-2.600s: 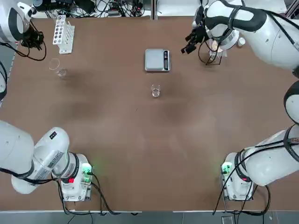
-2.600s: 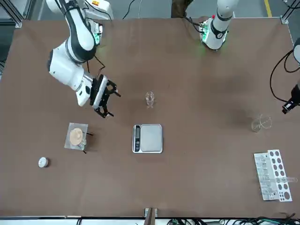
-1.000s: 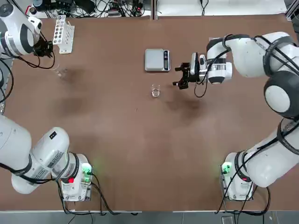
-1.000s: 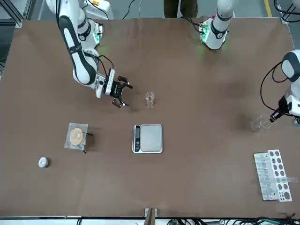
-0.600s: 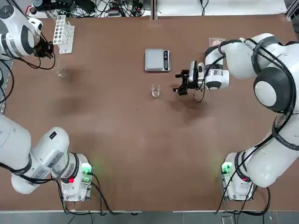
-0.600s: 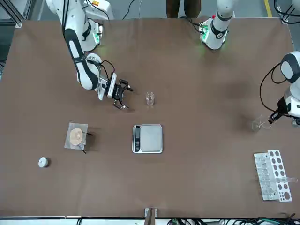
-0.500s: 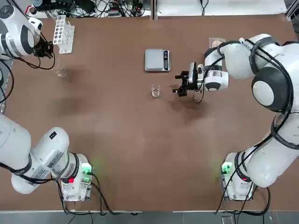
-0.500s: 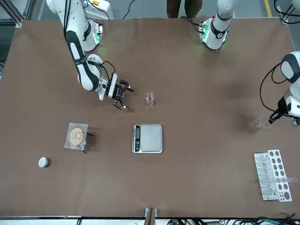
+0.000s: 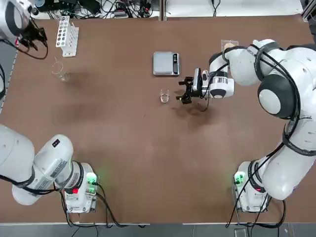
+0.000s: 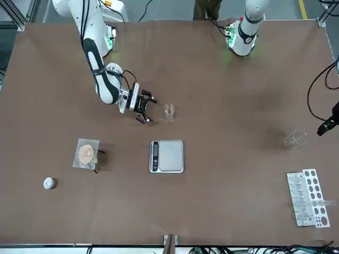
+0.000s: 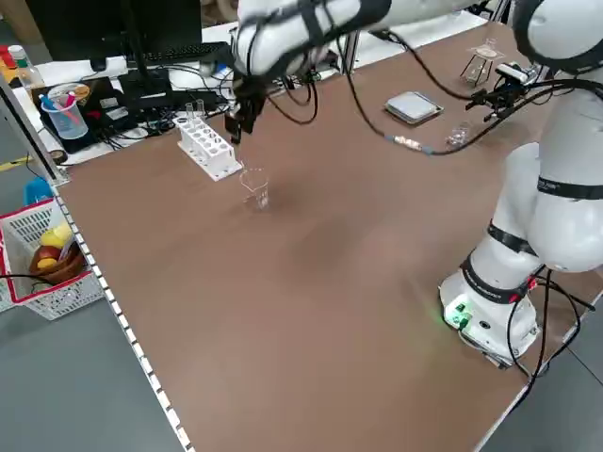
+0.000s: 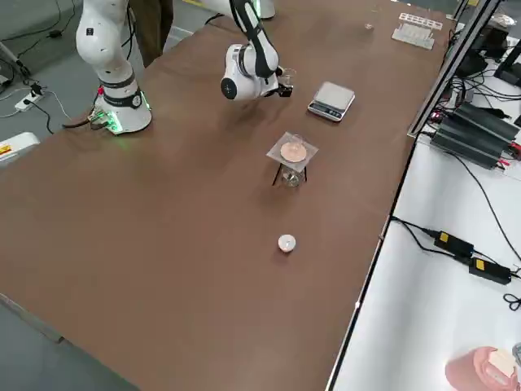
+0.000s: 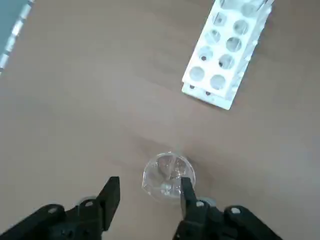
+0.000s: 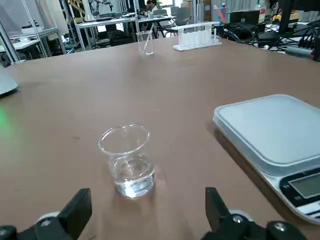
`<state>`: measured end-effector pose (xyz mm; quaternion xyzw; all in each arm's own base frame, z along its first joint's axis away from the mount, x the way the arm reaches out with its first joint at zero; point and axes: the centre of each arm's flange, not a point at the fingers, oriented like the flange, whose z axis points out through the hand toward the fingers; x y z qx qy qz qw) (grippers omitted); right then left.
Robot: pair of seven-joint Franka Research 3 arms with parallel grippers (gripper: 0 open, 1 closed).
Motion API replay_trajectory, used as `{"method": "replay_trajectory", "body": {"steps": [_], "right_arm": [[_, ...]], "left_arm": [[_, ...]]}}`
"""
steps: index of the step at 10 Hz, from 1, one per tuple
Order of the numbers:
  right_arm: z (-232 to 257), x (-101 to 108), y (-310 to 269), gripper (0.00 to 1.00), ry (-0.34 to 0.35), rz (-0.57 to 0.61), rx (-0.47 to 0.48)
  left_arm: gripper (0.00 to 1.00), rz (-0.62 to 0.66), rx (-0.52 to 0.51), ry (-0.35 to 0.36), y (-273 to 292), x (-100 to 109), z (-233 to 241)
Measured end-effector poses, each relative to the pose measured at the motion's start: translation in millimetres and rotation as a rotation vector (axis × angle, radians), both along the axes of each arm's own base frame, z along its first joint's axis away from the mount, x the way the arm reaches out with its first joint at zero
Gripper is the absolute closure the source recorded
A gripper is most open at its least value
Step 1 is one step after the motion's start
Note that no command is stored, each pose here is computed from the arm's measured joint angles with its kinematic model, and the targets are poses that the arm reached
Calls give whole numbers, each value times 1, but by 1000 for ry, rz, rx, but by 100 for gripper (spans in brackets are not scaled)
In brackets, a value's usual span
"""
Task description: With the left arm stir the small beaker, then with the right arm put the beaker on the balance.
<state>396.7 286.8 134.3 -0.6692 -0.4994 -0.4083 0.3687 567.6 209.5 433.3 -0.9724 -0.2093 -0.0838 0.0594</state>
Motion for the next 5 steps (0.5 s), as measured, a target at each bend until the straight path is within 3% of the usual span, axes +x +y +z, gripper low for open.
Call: {"method": "replay_trajectory", "body": {"steps": [2,3,5], "right_arm": [[-6,-7,7,0,4,9,-2],[-8,-12,12,0,9,12,-1],[-12,-21,23,0,19,18,2]], "left_arm": [[9,-47,3,49,-36,16,62],[1,-65,-10,77,-51,19,88],[1,-77,-85,122,-65,15,124]]}}
